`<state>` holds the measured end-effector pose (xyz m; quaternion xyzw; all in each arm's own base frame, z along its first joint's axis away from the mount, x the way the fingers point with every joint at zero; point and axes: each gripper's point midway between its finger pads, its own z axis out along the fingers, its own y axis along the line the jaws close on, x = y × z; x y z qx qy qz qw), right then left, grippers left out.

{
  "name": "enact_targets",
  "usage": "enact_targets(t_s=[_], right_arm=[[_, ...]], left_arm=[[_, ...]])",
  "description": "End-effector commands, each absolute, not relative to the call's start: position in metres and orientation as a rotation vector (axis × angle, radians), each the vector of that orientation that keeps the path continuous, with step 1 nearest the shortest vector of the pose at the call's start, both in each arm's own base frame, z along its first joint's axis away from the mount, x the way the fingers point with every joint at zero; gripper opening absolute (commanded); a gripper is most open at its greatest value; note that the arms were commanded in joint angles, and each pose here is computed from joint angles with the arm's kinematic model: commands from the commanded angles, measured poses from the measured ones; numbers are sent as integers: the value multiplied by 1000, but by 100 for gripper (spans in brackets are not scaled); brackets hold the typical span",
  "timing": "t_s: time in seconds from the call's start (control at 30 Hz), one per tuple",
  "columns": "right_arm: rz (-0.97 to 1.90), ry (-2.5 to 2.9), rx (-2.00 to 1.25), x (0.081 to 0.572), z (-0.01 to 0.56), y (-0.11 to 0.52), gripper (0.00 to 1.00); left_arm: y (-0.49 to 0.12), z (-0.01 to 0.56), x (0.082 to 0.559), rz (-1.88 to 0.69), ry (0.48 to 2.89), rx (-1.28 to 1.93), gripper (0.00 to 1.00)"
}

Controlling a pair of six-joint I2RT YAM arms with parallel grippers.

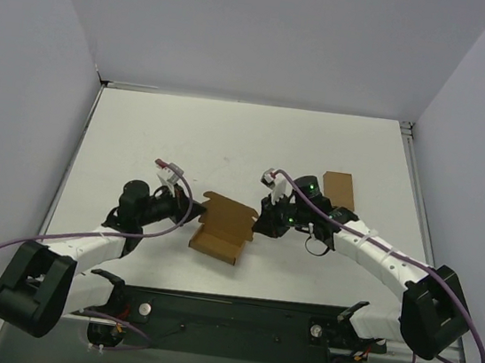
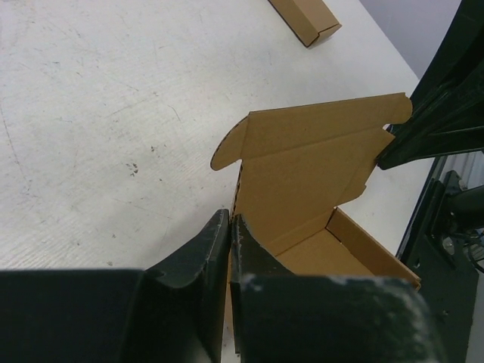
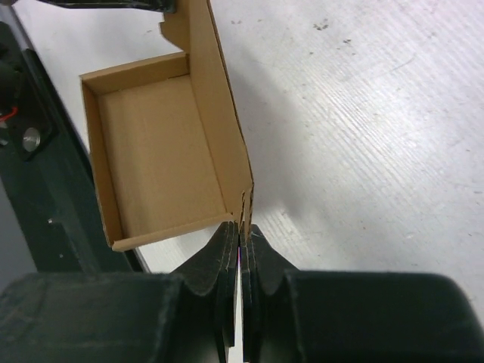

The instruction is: Fold the paper box

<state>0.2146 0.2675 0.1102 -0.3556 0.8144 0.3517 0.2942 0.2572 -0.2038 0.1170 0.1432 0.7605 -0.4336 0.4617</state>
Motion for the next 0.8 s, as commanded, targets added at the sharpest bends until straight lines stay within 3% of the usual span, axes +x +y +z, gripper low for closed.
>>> enact_targets(t_s=[0.0,0.17,0.77], right_arm=[[756,2096,-890,243,126,269,0],[635,2073,-749,259,131,268,0],[445,1995,-408,274,130,286,0]], left_arm=[[-215,140,268,-984,1799,420,9],[-223,131,268,-888,1840,426,0],[-251,119,278,-573,1807,309,0]])
